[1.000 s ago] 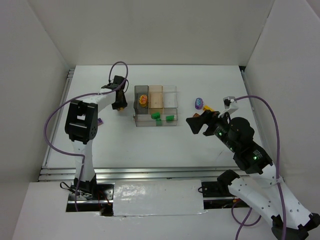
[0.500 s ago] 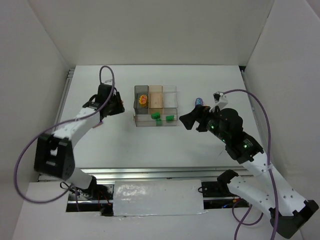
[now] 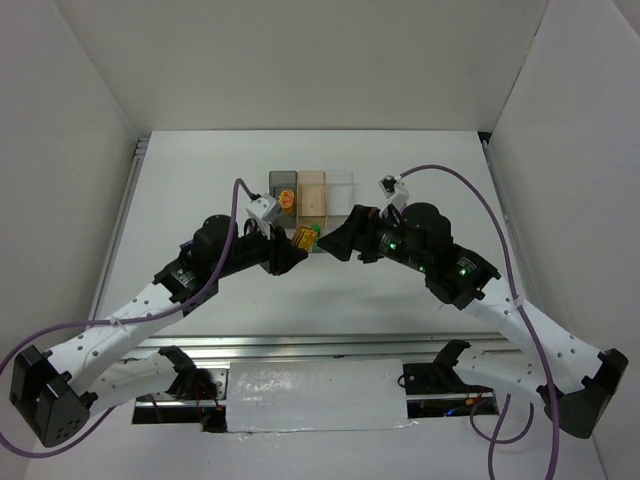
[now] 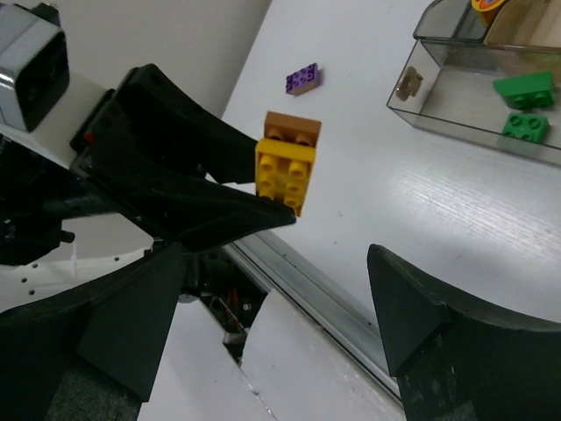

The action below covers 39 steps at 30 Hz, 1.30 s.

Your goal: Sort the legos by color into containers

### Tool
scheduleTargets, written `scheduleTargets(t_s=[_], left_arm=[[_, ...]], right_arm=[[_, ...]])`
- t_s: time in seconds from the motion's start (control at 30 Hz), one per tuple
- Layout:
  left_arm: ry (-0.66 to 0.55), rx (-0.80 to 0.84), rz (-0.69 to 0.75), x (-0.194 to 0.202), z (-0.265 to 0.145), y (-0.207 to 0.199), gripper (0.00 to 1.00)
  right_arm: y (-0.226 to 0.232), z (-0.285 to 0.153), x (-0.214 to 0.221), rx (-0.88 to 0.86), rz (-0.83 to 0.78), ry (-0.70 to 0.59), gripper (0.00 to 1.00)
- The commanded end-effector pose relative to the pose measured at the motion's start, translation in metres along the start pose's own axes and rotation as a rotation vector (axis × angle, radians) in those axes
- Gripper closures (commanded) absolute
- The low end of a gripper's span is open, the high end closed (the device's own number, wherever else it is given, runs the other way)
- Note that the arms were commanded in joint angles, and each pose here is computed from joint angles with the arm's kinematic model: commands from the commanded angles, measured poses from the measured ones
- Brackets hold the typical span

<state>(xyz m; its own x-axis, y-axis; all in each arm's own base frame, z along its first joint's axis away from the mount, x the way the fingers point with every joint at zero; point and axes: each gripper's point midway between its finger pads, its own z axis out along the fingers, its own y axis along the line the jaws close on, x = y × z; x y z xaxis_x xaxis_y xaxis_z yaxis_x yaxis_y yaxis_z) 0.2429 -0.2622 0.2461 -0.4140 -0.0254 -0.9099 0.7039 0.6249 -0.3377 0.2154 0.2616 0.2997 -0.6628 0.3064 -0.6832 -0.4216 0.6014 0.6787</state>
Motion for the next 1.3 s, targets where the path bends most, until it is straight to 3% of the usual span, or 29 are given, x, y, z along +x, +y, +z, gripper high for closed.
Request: scheduleTargets(t_s=[0.0,0.27,0.33,0.43,0.47,0.5,0.57,0.67,0.7,0.77,1.03,1.13,1.27], left_arm=[[-0.073,0.159,0.093,-0.018,-0.011,-0.038,1.0],[-0.055,0.192,0.141,-0.013,-0.014,-0.055,1.0],[-0.061,0.203,0.142,-0.014,-0.015,-0.059,1.0],[-0.057,0.197,0.145,-0.012,-0.015,-0.057,1.0],[-0.058,0.193,0.143,-0.012,-0.015,-0.057,1.0],[-0.058,0.182,0.142,-0.012,-0.015,-0.055,1.0],[-0.053,0.171,0.141,-0.013,-0.015,-0.054,0.93],[-0.053,0.187,0.139,-0.01,-0.017,-0.057,0.54],[-0.054,0.186,0.137,-0.01,-0.017,-0.057,0.28],[-0.063,0.19,0.127,-0.011,-0.019,-0.058,0.01],[-0.09,0.223,0.096,-0.028,-0.032,-0.071,0.0],[-0.102,0.273,0.081,-0.038,-0.042,-0.084,0.0],[-0.077,0.464,0.103,-0.042,-0.06,-0.119,0.01]], right_arm=[[0.022,0.001,-0.017,-0.035,0.018,-0.066,0.09],[0.017,0.022,0.004,0.067,0.025,-0.026,0.14],[0.016,0.03,0.011,0.073,0.022,-0.004,0.21],[0.021,0.037,0.018,0.048,0.019,0.022,0.59],[0.022,0.039,0.018,0.043,0.02,0.022,0.9],[0.021,0.039,0.019,0.044,0.023,0.021,1.0],[0.021,0.038,0.021,0.036,0.016,0.019,1.0],[0.032,0.03,0.013,-0.039,-0.024,-0.026,1.0],[0.031,0.026,0.013,-0.054,-0.041,-0.037,1.0],[0.034,0.023,0.011,-0.105,-0.074,-0.048,1.0],[0.022,-0.006,-0.011,-0.257,-0.189,-0.086,1.0],[0.02,-0.019,-0.012,-0.348,-0.319,-0.083,1.0],[0.058,-0.06,0.03,-0.713,-0.49,0.105,1.0]])
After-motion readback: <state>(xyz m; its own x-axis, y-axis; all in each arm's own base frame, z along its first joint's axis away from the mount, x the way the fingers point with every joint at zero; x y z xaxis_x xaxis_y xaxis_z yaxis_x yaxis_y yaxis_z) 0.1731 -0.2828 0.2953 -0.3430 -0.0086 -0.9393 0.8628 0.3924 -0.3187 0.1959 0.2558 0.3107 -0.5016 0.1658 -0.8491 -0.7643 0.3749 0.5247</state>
